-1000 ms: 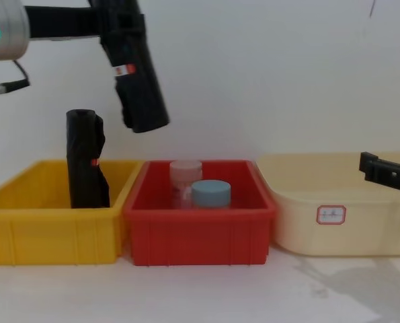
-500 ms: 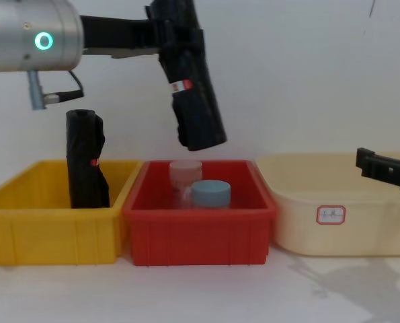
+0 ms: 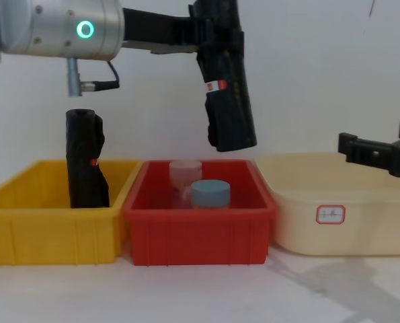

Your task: Pick up the garbage bag with the one hand and transfer it to the other hand.

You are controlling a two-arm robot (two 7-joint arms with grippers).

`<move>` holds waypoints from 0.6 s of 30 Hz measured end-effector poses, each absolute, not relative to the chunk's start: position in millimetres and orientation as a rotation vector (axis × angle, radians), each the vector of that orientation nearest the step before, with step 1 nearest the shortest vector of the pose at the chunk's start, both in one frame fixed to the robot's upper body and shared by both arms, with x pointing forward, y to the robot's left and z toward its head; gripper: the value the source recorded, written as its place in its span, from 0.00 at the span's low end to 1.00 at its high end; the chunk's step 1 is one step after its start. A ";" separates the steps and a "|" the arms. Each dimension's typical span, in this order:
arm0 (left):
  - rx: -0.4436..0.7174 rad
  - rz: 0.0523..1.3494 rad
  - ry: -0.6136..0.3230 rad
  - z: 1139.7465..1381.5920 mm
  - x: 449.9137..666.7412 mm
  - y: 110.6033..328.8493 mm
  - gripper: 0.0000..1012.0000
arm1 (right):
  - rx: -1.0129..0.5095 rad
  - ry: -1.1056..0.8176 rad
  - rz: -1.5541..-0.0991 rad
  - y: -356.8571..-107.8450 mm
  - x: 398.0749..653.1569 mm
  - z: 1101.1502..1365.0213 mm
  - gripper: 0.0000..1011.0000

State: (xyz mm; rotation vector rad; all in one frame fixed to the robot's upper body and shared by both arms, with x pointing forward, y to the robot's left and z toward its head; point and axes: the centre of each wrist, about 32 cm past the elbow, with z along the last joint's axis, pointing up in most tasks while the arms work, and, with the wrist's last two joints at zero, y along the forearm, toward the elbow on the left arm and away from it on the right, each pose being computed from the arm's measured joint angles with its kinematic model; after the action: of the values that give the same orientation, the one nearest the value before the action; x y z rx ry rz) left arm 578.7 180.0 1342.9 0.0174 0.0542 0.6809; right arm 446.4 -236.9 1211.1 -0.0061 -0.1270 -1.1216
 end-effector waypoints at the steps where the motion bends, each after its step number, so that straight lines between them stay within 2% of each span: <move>1: 0.022 0.678 0.052 1343.9 579.7 178.6 0.45 | -0.007 -0.126 -1.115 -236.8 446.5 1212.0 0.99; 18: 0.072 0.646 0.027 1353.3 589.6 165.4 0.45 | -0.014 -0.035 -1.021 -225.8 455.8 1228.3 0.99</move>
State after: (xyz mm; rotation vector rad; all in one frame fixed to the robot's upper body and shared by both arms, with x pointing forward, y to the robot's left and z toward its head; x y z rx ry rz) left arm 589.6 165.4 1353.3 0.0725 0.0274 0.6465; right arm 455.8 -225.8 1228.3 -0.0138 -0.0348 -1.0210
